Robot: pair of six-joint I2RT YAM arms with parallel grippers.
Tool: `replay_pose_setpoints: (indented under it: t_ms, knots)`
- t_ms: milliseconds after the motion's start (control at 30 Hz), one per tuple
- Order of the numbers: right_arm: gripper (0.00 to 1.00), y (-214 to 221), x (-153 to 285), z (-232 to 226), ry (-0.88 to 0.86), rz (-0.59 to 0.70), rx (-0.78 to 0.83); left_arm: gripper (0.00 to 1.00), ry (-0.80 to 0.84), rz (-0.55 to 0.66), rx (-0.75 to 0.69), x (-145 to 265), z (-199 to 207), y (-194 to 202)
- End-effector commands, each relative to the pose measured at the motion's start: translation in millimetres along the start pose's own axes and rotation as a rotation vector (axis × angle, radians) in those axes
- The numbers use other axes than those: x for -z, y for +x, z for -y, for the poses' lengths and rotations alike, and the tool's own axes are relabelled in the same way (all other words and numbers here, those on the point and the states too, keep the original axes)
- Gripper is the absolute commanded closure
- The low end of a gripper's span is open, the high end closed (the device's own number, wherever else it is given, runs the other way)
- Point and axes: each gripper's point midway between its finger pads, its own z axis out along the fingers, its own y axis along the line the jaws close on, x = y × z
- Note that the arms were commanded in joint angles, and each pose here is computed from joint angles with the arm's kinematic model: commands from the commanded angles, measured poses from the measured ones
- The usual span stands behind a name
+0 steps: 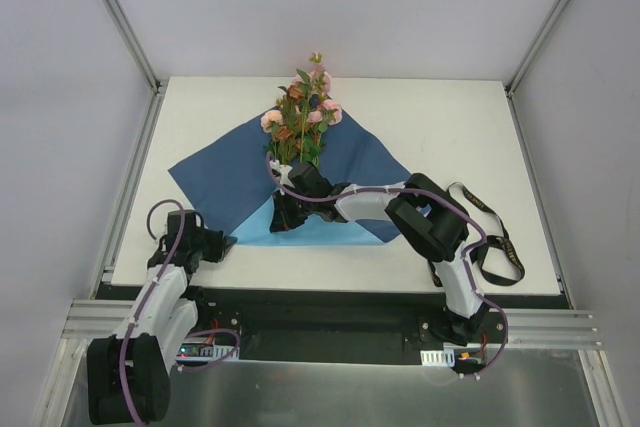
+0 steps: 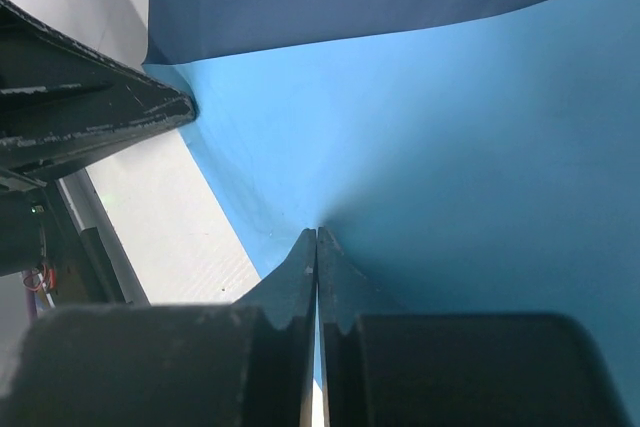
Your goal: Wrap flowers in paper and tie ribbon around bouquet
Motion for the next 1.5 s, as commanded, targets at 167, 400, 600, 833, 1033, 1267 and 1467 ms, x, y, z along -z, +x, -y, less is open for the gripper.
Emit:
replay_pose_setpoints:
  t_ms: [167,400,600,833,1033,1267,1467]
  knots:
    - [1.0,14.4,1.7,12.7,0.025,-0.067,-0.001,0.84,-0.169,0.139,-0.038,28.3,-29.4,-32.7]
    - [1.0,13.8,-1.0,8.7,0.001,-0.074,0.005,0.15,-0.041,0.026,-0.053,41.4,-20.8,-4.1]
    - [1.0,15.1,-2.2,9.0,-0.003,-0.076,0.001,0.25,-0.007,-0.045,-0.047,30.0,-27.5,10.1]
    - [1.0,13.4,-0.5,7.2,-0.002,-0.07,0.007,0.38,0.06,-0.056,-0.068,16.0,-18.2,9.2]
    - [1.0,13.7,-1.5,8.2,0.002,-0.071,-0.001,0.52,0.081,-0.047,-0.095,7.0,-14.7,5.5]
    - [1.0,12.3,-1.1,4.4,-0.006,-0.069,-0.017,0.82,0.167,-0.026,-0.21,6.5,1.6,0.7]
    - [1.0,14.8,-3.2,4.7,-0.009,-0.075,-0.042,1.0,0.22,-0.026,-0.268,8.3,11.6,1.2]
